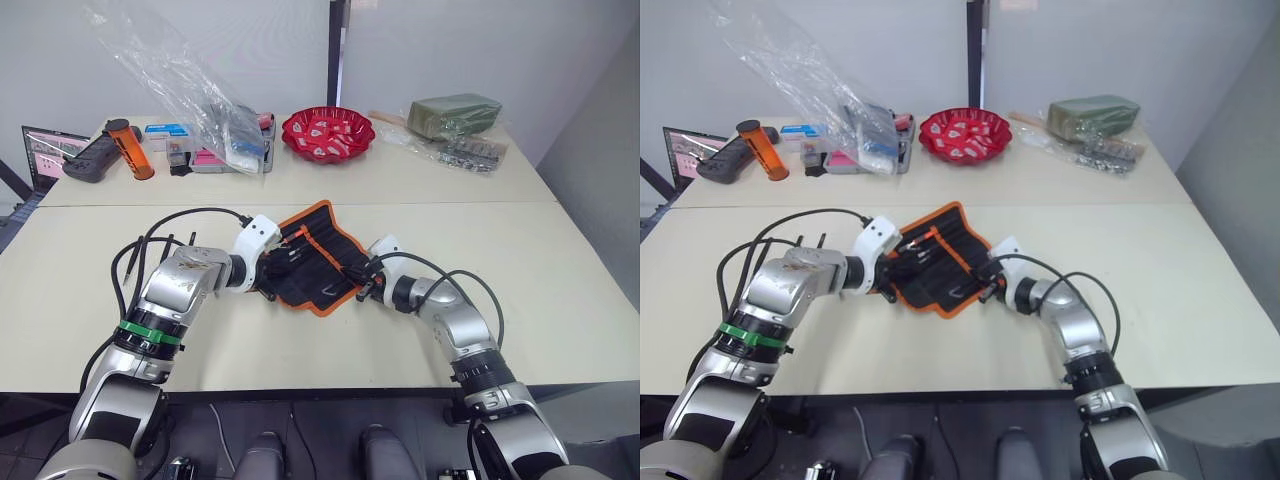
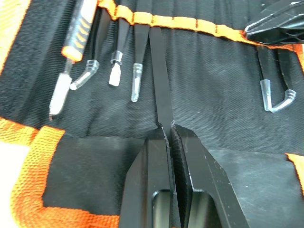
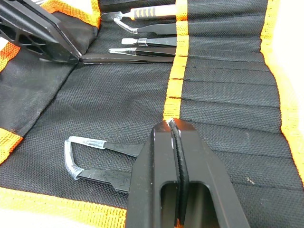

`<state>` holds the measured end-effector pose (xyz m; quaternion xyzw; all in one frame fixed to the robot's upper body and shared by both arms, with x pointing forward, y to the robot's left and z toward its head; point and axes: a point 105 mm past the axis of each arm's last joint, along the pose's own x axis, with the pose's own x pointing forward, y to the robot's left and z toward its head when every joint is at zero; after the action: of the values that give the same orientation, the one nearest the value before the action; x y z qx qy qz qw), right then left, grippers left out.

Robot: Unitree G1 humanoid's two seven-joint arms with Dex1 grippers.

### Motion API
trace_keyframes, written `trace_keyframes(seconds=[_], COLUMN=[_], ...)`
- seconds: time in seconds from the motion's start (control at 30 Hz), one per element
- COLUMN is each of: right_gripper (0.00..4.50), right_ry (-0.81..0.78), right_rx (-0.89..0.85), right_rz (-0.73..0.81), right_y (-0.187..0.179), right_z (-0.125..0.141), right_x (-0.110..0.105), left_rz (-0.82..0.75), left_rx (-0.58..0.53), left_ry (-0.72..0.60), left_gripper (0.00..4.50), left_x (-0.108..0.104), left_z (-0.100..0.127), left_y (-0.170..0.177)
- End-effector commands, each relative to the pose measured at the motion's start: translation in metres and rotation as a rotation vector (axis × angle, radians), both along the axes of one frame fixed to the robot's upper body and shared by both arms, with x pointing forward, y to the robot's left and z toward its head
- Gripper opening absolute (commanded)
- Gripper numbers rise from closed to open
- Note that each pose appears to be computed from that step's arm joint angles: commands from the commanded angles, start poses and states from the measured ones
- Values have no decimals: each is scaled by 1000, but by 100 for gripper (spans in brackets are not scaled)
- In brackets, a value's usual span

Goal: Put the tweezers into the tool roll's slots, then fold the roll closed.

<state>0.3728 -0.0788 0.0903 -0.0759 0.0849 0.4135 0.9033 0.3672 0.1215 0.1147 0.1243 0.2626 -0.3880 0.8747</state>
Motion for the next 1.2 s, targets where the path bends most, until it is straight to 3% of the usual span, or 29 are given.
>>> trace_keyframes(seconds=[0.03, 0.53, 0.8, 1.2], right_gripper=[2, 2, 2, 2], right_ry=[51, 50, 56, 86], right_rx=[-38, -41, -44, -44], right_rz=[-9, 0, -1, 13], right_y=[-2, 0, -1, 3], right_z=[-16, -16, -19, -25], right_x=[-4, -6, -9, -21], left_rz=[-48, -8, -49, -111], left_rx=[11, 19, 2, 20], left_ry=[-58, -118, -122, -173], left_gripper=[0, 0, 0, 0], left_x=[0, 21, 27, 58], left_z=[14, 25, 21, 22], left_y=[-7, -3, -18, -43])
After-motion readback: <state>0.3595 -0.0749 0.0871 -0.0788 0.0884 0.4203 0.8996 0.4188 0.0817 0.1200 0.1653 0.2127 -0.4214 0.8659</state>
